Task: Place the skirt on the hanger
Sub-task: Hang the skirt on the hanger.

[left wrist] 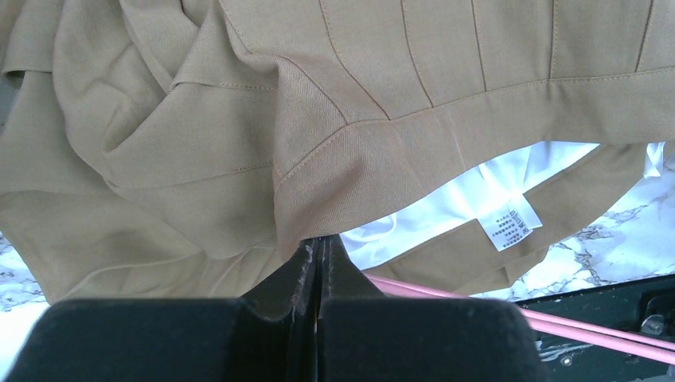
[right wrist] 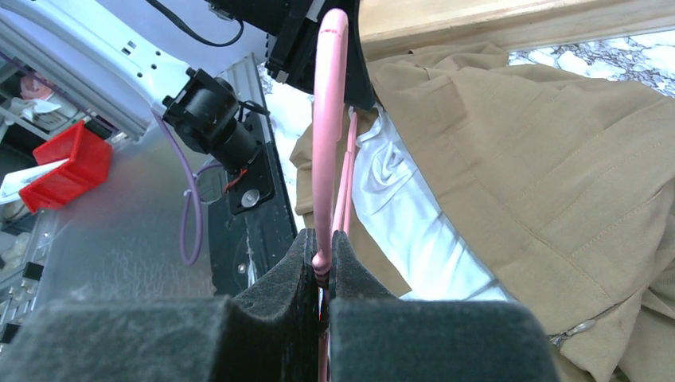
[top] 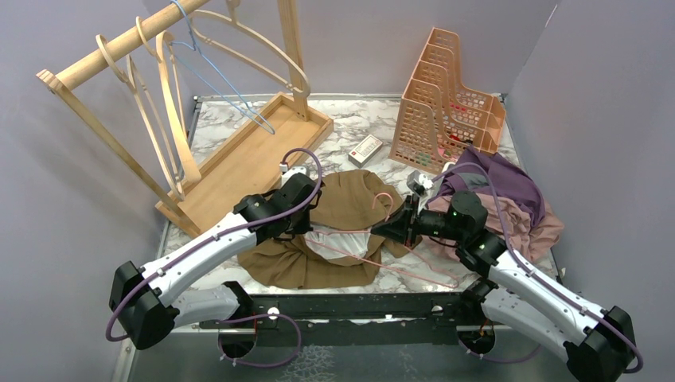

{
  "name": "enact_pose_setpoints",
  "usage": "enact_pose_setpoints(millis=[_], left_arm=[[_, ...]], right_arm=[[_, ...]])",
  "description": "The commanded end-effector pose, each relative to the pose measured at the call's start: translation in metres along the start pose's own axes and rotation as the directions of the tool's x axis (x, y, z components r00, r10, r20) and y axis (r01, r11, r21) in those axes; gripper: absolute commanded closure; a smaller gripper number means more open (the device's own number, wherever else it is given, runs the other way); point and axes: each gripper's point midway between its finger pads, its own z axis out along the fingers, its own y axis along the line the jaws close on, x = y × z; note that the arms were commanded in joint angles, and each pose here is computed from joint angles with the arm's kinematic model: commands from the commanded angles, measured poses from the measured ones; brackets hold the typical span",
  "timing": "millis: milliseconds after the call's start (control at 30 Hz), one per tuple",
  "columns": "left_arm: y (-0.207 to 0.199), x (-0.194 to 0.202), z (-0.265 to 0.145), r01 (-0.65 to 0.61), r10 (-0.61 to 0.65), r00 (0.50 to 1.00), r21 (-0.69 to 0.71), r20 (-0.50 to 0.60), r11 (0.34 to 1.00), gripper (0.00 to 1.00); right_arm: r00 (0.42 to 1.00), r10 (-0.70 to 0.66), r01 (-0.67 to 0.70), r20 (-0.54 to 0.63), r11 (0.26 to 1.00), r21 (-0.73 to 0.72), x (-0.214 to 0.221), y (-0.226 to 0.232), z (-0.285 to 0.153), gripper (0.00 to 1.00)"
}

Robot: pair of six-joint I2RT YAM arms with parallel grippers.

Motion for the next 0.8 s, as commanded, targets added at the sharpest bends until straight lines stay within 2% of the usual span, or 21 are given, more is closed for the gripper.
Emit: enact_pose_setpoints(millis=[0, 567, 767], left_arm=[[0.005, -0.007, -0.002, -0.006, 0.006, 0.999, -0.005, 0.038, 1.0, 1.0], [-0.002, -0.008, -0.007, 0.009, -0.01, 0.999, 0.046, 0.032, 0.999, 1.0], [-0.021, -0.003, -0.006, 0.039, -0.038, 0.999, 0.135, -0.009, 0.99, 1.0]], right_arm=[[0.999, -0.012, 0.013, 0.03, 0.999, -0.046, -0.007, 0.007, 0.003, 0.99], [0.998, -0.03, 0.031, 0.057, 0.999, -0.02, -0.008, -0.01, 0.017, 0.99], [0.995, -0.034, 0.041, 0.095, 0.997, -0.071, -0.011, -0.007, 0.023, 0.99]])
